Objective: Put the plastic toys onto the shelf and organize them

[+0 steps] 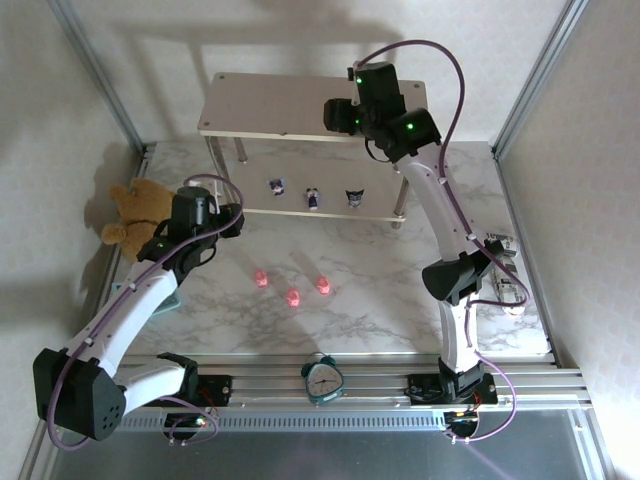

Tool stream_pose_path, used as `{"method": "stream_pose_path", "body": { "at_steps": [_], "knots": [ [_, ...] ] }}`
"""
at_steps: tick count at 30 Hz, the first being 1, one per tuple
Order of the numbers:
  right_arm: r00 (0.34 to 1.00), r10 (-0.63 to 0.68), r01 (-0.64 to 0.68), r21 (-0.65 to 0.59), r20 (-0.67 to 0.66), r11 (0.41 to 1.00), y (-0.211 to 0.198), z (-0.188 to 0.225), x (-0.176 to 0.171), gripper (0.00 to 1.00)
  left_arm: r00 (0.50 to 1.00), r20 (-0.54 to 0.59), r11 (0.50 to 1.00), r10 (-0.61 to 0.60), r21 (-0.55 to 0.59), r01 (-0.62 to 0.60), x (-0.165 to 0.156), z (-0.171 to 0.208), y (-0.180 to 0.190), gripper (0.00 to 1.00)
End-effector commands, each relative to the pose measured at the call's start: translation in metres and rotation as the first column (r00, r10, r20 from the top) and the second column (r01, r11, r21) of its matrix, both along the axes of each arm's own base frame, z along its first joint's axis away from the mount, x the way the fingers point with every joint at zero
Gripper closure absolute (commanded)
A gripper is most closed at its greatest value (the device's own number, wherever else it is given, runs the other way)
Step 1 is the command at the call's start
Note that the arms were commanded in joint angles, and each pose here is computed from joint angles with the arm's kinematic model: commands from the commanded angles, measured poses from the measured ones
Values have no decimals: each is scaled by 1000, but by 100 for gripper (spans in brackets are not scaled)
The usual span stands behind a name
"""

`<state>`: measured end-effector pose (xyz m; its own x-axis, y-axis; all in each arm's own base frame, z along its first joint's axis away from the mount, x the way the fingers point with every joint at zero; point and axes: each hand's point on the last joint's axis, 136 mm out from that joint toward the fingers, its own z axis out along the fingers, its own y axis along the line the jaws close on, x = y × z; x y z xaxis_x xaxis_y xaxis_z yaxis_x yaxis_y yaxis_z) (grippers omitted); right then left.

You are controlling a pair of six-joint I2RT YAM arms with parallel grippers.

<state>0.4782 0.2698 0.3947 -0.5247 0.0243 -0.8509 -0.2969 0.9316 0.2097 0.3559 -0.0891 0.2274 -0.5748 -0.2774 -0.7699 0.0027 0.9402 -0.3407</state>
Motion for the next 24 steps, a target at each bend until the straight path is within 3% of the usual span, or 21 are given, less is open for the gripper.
{"method": "stream_pose_path", "body": {
  "at_steps": [1,24],
  "knots": [
    [1000,11,-11,40,20,999,-3,18,-10,36,1000,17,1000,11,5,-11,-4,9,6,69],
    [997,-45,46,-15,65,999,-8,22,-4,32,999,31,1000,11,6,-11,-5,17,7,69]
  ]
}}
